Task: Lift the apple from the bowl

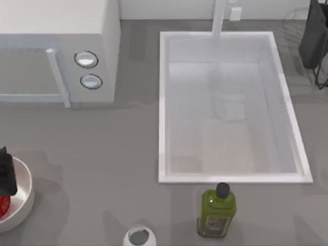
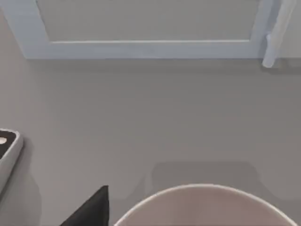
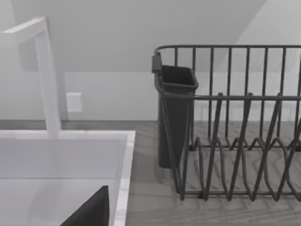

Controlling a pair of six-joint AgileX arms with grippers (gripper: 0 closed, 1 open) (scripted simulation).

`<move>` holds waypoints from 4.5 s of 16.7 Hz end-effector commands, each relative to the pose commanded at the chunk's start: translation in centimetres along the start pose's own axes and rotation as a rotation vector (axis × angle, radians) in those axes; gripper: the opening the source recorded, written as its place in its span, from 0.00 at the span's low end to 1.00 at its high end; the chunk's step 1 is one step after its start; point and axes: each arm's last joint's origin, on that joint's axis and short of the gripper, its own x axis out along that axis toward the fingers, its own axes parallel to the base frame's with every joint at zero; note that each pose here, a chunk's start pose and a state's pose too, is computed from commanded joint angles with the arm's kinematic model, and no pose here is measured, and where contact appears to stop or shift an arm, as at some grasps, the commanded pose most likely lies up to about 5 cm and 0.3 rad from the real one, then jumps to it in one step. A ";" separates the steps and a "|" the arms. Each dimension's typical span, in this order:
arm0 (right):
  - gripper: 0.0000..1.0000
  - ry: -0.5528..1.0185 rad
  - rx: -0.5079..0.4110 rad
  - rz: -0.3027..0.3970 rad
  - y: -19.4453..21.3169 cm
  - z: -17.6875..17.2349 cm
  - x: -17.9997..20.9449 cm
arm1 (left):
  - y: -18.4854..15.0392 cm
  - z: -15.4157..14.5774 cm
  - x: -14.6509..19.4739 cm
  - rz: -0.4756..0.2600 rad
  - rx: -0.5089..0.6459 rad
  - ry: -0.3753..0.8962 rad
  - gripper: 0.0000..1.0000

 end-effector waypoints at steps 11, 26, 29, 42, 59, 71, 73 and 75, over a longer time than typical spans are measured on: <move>1.00 0.000 0.000 0.000 0.0 0.0 0.0 | 1.5 4.9 7.3 -0.042 0.013 0.965 1.00; 1.00 0.000 0.000 0.000 0.0 0.0 0.0 | 1.5 0.3 11.9 -0.049 0.013 1.024 1.00; 1.00 0.000 0.000 0.000 0.0 0.0 0.0 | 1.4 -2.4 13.2 -0.048 0.012 1.020 1.00; 1.00 0.000 0.000 0.000 0.0 0.0 0.0 | 1.3 -3.9 13.5 -0.049 0.012 1.037 0.55; 1.00 0.000 0.000 0.000 0.0 0.0 0.0 | 1.3 -0.7 13.0 -0.048 0.013 0.932 0.00; 1.00 0.000 0.000 0.000 0.0 0.0 0.0 | 2.2 15.3 7.5 -0.053 0.012 0.976 0.00; 1.00 0.000 0.000 0.000 0.0 0.0 0.0 | 2.3 17.9 4.8 -0.052 0.012 0.968 0.00; 1.00 0.000 0.000 0.000 0.0 0.0 0.0 | 2.3 19.6 2.4 -0.050 0.013 0.951 0.00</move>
